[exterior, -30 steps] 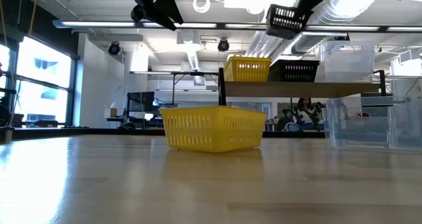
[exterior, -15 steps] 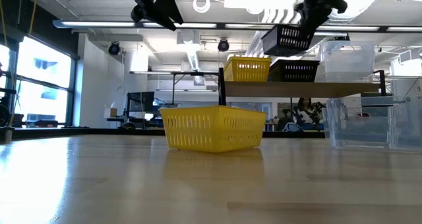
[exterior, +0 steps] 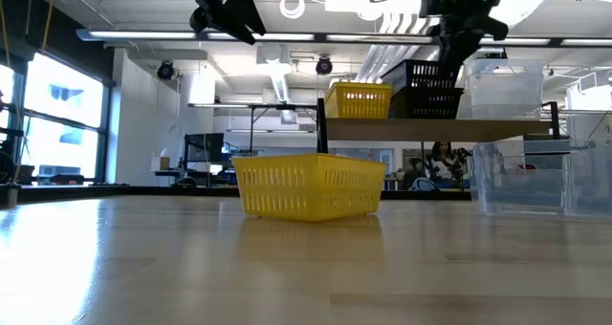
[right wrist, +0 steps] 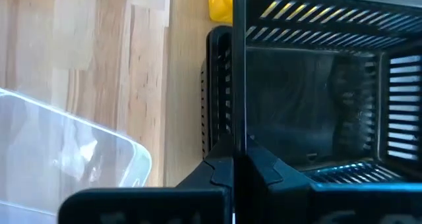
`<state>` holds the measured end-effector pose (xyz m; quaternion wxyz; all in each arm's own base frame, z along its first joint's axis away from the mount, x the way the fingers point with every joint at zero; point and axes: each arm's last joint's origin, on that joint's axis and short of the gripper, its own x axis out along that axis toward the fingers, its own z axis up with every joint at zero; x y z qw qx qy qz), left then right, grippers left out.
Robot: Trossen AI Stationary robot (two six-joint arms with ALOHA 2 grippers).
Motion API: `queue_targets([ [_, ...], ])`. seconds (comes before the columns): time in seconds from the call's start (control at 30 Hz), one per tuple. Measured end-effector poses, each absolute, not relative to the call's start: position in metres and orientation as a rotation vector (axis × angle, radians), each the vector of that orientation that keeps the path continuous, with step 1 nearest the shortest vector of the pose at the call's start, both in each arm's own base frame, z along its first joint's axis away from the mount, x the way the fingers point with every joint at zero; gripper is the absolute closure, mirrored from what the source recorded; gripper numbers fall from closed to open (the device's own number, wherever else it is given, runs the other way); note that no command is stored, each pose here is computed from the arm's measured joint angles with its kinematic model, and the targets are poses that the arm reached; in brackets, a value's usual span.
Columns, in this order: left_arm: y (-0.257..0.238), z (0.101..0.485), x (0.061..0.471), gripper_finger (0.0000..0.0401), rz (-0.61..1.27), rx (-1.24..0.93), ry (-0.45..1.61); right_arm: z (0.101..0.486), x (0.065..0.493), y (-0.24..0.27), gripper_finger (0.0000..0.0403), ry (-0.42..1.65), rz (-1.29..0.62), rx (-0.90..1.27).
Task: Stack baskets on shelf by color
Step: Stack the black bin on top of the other stacked black bins on the shelf
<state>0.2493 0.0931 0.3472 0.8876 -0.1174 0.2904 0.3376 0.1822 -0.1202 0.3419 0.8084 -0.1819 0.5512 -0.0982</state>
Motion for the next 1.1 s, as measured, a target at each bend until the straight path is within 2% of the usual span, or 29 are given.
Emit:
queue_targets([
  [0.5,0.092,0.347,0.25,0.0231,0.685,-0.266,0.601,0.326,0.195,-0.13,0.0403,1.252,-0.257,-0.338],
  [1.1,0.092,0.347,0.25,0.0231,0.675,-0.26,0.606,0.326,0.197,-0.131,0.0402,1.218,-0.334,-0.253],
])
